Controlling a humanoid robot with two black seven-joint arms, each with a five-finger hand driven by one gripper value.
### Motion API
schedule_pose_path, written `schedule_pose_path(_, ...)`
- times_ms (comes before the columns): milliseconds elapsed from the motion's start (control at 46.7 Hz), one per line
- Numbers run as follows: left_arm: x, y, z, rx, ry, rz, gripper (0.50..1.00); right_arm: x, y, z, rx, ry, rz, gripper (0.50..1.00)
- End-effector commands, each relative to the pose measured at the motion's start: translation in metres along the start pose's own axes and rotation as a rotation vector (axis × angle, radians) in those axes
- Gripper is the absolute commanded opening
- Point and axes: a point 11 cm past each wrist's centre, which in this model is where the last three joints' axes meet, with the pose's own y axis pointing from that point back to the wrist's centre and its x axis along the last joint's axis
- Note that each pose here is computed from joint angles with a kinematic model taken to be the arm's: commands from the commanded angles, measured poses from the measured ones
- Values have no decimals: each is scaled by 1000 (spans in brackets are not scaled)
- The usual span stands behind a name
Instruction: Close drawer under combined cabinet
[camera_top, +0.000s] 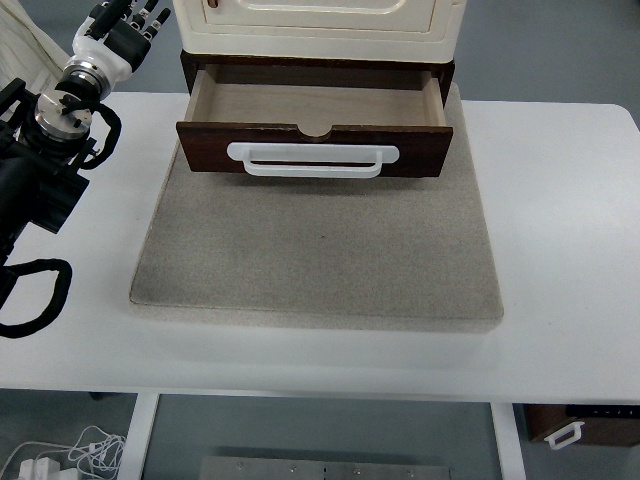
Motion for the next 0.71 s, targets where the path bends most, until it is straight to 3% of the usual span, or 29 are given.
schedule_pose_path(0, -1, 0, 1, -1, -1, -2, 999, 0, 0, 0, 0, 0, 0, 952)
schedule_pose_path(685, 3, 1, 6, -8, -7, 8, 999, 0, 0, 0, 0, 0, 0, 952)
